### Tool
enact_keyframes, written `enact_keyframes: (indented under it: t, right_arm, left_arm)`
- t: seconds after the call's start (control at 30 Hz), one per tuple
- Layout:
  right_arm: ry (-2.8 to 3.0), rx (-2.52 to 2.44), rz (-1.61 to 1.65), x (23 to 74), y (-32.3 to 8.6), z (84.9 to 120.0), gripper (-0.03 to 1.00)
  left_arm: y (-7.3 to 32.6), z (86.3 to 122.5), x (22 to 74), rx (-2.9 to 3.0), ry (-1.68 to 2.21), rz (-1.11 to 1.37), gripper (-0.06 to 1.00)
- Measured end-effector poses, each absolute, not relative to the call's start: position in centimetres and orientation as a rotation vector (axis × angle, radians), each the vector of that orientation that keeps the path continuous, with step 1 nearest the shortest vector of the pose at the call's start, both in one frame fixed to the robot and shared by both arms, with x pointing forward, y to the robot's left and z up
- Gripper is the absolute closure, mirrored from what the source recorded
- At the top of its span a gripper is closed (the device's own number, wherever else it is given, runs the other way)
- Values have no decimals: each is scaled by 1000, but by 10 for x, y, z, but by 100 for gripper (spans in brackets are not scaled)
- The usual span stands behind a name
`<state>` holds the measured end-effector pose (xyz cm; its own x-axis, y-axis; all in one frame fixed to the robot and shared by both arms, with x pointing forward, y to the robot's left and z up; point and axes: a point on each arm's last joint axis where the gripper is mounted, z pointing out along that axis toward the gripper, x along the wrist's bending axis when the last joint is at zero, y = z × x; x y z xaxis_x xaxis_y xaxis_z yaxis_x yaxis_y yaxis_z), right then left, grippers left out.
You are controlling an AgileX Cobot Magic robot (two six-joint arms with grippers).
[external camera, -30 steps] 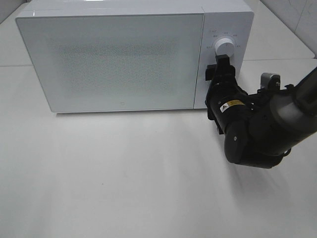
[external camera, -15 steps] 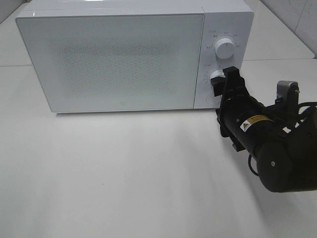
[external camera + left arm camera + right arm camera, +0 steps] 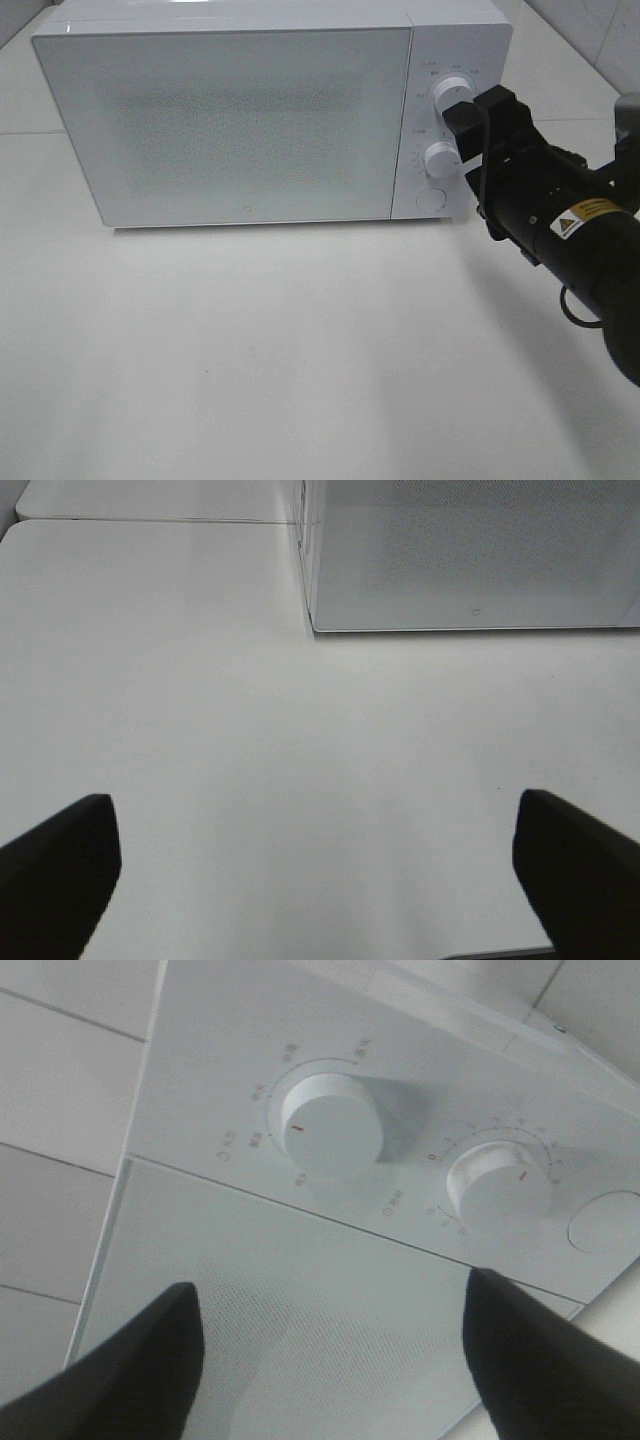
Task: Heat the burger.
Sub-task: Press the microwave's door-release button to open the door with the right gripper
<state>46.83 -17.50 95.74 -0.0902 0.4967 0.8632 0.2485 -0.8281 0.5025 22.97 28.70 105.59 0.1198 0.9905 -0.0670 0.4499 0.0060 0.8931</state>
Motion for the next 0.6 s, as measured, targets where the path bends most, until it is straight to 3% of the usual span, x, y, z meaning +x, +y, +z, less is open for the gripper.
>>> enact_keyframes:
  t: [0.6]
  right_arm:
    - [1528,1561,1487,436,-190,993,24]
  left_arm:
    - [287,1056,230,1570,1451,824,-4]
